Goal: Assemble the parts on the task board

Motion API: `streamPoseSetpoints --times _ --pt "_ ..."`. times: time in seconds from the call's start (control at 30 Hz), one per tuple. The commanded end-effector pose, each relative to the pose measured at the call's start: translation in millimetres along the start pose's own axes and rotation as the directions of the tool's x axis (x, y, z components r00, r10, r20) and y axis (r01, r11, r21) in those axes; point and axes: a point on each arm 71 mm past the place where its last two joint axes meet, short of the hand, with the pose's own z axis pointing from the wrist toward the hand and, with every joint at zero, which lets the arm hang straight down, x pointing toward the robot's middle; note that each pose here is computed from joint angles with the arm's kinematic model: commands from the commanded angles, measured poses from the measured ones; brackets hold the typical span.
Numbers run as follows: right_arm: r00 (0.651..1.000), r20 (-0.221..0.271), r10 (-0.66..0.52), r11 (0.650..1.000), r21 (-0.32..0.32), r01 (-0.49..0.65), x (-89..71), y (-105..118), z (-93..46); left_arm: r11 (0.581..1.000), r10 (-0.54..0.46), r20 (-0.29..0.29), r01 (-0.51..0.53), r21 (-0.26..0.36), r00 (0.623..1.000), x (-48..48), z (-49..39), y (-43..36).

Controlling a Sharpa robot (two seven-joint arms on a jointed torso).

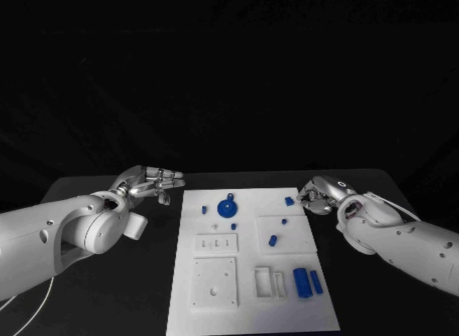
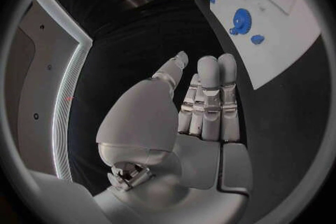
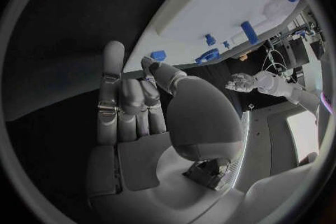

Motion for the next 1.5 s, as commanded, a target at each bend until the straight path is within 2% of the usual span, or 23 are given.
streamPoseSetpoints --times 0.03,0.3,0.7,1.13,1.5 --pt "0.999 -0.046 -0.022 1.0 0.0 0.022 5.5 1 -0.4 1.0 -0.003 -0.017 0.004 0.013 1.0 2.2 0.2 -1.2" --pt "0.998 -0.065 -0.017 1.0 -0.004 0.016 12.0 5 0.1 1.0 -0.003 -0.017 0.004 0.012 1.0 2.2 0.4 -1.0" --pt "0.998 -0.065 -0.012 1.0 -0.012 0.011 16.3 10 2.0 1.0 -0.003 -0.018 0.004 0.011 1.0 2.4 0.6 -0.8" --pt "0.997 -0.075 0.01 0.998 -0.069 -0.016 19.9 34 -0.6 1.0 -0.003 -0.017 0.003 0.009 1.0 2.2 1.0 -0.2" --pt "0.998 -0.068 0.011 0.997 -0.077 -0.016 20.9 40 -1.5 1.0 -0.004 -0.018 0.004 0.006 1.0 2.2 1.2 1.1"
